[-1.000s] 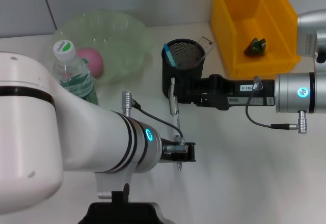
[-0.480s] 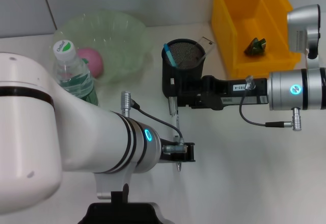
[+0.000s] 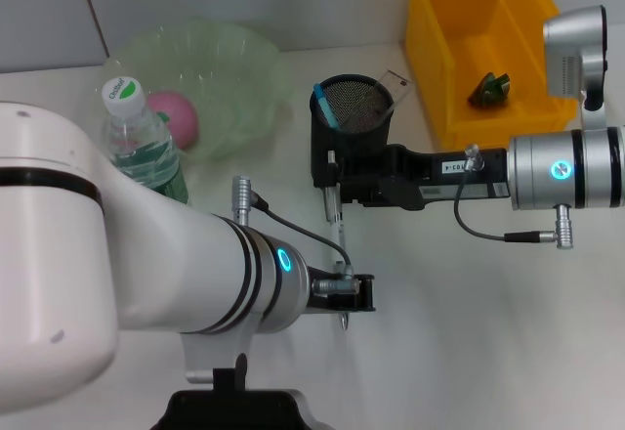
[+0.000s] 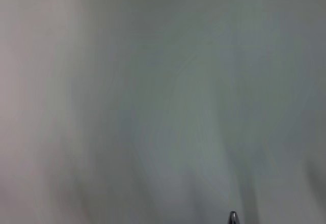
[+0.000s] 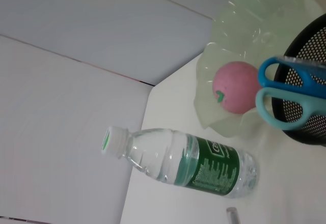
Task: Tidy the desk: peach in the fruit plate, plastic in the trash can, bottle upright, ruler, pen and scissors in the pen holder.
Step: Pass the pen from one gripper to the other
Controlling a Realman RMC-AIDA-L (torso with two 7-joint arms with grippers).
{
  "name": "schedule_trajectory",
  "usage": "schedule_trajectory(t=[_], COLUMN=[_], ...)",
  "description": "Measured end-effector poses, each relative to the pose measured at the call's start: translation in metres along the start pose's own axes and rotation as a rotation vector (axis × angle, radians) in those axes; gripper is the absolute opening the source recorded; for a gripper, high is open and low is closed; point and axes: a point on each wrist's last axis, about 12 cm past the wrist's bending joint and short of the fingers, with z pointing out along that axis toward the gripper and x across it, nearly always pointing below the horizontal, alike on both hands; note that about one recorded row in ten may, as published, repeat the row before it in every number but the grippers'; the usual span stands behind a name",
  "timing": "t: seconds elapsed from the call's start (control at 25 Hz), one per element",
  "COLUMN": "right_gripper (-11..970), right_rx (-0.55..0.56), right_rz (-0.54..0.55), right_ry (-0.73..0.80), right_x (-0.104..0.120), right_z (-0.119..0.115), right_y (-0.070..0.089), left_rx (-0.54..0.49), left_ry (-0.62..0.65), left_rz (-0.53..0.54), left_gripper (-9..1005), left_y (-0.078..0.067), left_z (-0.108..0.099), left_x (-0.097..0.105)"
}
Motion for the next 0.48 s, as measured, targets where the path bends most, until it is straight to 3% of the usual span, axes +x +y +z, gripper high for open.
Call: schedule_trajectory(t=[0.48], right_gripper=[346], right_rx=[0.005], right_rz=[-0.011], right_ry=[0.021], right_x=[-0.0009], right_z=[0.0051], right_y=[0.0027], left_rx=[-0.006], left_ry=[0.002], left_rz=[-0.003], left_gripper=[121], left_y=[0.0005], left_z=[0.0002], left_x=[0.0004])
